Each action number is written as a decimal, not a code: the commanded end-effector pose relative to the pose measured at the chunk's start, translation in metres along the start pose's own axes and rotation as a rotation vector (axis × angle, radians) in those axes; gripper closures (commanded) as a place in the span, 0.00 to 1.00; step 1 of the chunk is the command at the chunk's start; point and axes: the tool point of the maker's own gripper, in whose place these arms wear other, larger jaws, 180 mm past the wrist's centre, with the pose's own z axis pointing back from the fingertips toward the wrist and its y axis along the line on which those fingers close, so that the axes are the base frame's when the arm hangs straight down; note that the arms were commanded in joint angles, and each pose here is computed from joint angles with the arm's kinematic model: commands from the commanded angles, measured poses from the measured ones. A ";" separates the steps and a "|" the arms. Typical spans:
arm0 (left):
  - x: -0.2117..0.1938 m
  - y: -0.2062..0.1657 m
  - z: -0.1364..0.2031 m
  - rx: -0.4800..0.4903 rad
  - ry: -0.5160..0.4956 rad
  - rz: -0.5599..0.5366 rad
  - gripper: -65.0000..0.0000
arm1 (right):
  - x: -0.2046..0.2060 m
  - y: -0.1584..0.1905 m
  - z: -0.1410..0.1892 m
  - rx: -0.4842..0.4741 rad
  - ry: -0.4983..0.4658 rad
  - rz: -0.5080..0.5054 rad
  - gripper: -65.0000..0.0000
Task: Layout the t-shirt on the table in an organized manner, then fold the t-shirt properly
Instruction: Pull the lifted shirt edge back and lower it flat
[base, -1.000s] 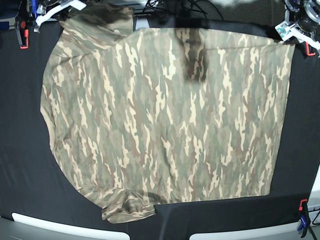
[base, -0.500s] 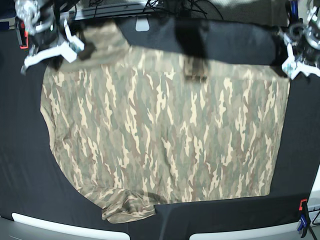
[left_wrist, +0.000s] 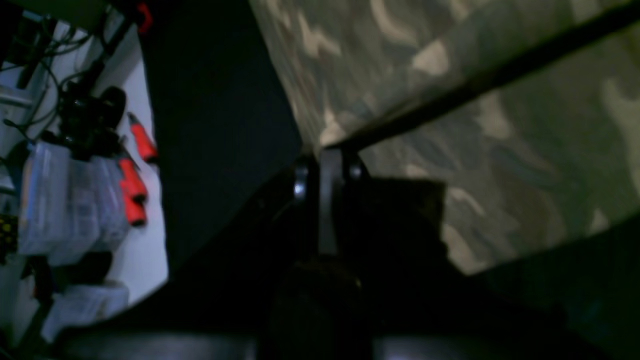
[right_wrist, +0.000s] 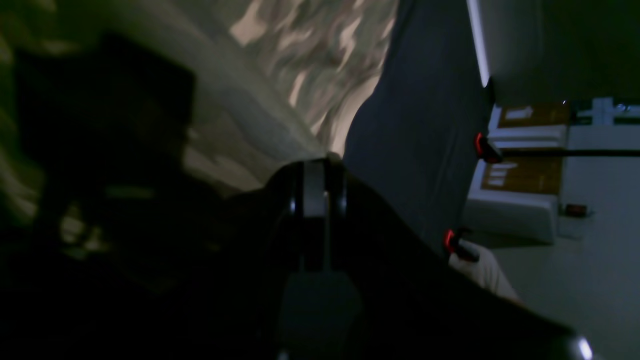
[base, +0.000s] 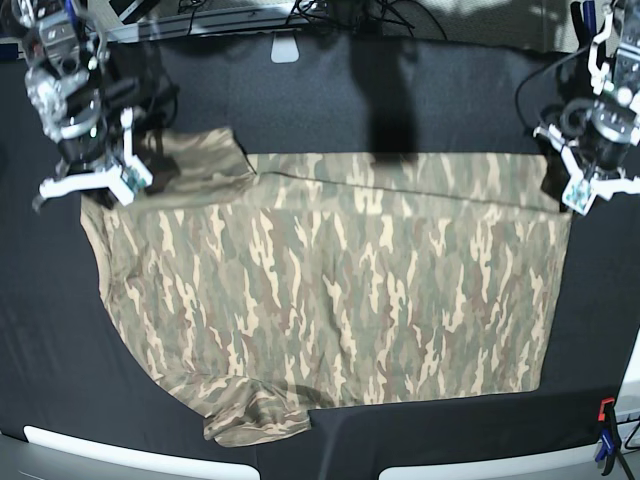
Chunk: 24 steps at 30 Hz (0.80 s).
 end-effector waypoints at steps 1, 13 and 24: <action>0.012 0.015 -0.001 0.035 -0.038 -0.001 1.00 | 0.007 -0.012 -0.004 -0.024 -0.025 0.004 1.00; 0.042 0.019 -0.015 0.067 -0.116 0.099 1.00 | 0.004 -0.006 -0.048 -0.002 -0.008 -0.147 1.00; 0.032 0.024 -0.042 0.101 -0.080 0.173 1.00 | -0.005 -0.010 -0.071 0.023 0.025 -0.137 1.00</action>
